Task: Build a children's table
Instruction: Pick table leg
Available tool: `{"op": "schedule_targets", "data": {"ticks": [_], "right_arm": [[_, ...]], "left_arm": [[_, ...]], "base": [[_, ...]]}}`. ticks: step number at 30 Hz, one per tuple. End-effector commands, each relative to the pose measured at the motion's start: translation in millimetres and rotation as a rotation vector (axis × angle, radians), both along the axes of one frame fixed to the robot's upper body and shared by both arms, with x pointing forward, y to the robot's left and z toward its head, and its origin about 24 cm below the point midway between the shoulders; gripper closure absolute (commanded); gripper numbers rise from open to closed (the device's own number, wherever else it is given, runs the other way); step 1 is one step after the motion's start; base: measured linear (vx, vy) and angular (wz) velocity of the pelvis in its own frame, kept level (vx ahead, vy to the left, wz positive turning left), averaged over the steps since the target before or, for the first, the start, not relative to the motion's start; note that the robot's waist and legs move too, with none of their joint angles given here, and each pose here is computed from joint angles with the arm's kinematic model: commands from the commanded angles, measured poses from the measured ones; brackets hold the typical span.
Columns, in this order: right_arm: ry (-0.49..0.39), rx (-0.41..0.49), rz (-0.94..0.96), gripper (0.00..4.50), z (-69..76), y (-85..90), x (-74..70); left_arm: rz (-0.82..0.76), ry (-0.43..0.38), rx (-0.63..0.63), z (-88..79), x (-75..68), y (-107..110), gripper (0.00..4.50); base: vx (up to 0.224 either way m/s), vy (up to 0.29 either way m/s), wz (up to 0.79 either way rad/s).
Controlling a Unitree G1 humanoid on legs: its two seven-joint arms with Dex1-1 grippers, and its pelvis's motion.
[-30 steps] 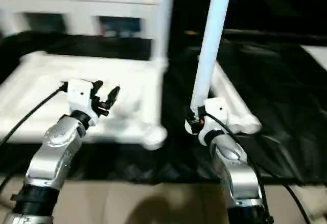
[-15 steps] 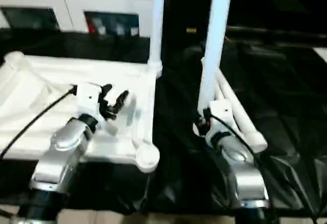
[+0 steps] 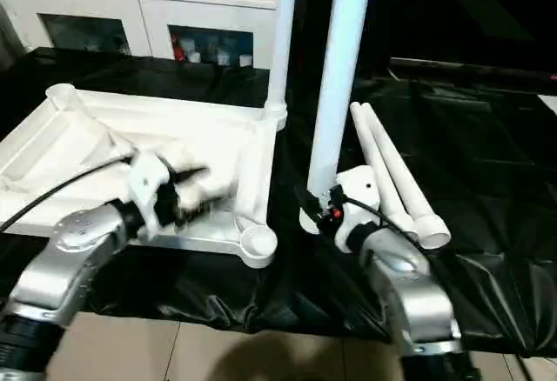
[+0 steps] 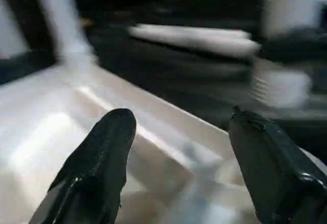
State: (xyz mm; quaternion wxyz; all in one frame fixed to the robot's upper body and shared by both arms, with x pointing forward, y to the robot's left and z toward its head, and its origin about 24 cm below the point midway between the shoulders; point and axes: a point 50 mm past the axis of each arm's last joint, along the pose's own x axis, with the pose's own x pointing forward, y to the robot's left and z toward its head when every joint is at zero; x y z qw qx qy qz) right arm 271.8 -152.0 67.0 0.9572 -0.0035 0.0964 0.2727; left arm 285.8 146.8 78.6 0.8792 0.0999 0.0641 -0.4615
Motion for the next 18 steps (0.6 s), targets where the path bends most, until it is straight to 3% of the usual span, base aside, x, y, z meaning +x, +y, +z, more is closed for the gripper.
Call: {"op": "schedule_targets", "data": {"ticks": [1, 4, 10, 13, 14, 18], "right_arm": [[-0.001, 0.009, 0.065, 2.61, 5.1, 1.9, -2.6], [0.012, -0.027, 0.144, 2.61, 5.9, -1.9, -7.7], [0.031, -0.042, 0.198, 2.61, 5.8, -5.6, -13.0], [0.045, -0.042, 0.226, 2.61, 5.5, -5.2, -16.4], [0.048, -0.045, 0.236, 2.61, 5.1, -5.0, -17.8], [0.051, -0.048, 0.249, 2.61, 4.7, -4.9, -19.6]], "left_arm": [[-0.115, 0.036, 0.024, 2.7, -1.6, -2.4, 1.49], [-0.262, 0.119, 0.147, -4.4, -2.3, 5.7, 1.79], [-0.339, 0.129, 0.317, -14.4, 9.7, 11.8, 2.20], [-0.391, 0.181, 0.339, -17.9, 10.9, 11.4, 2.40], [-0.418, 0.200, 0.346, -18.8, 10.7, 11.0, 2.66], [-0.466, 0.227, 0.353, -20.4, 10.4, 10.5, 2.83]], "base": [[0.000, 0.000, 0.00], [0.000, 0.000, 0.00], [0.000, 0.000, 0.00], [0.039, 0.008, 0.01], [0.000, 0.000, 0.00], [0.000, 0.000, 0.00]]}}
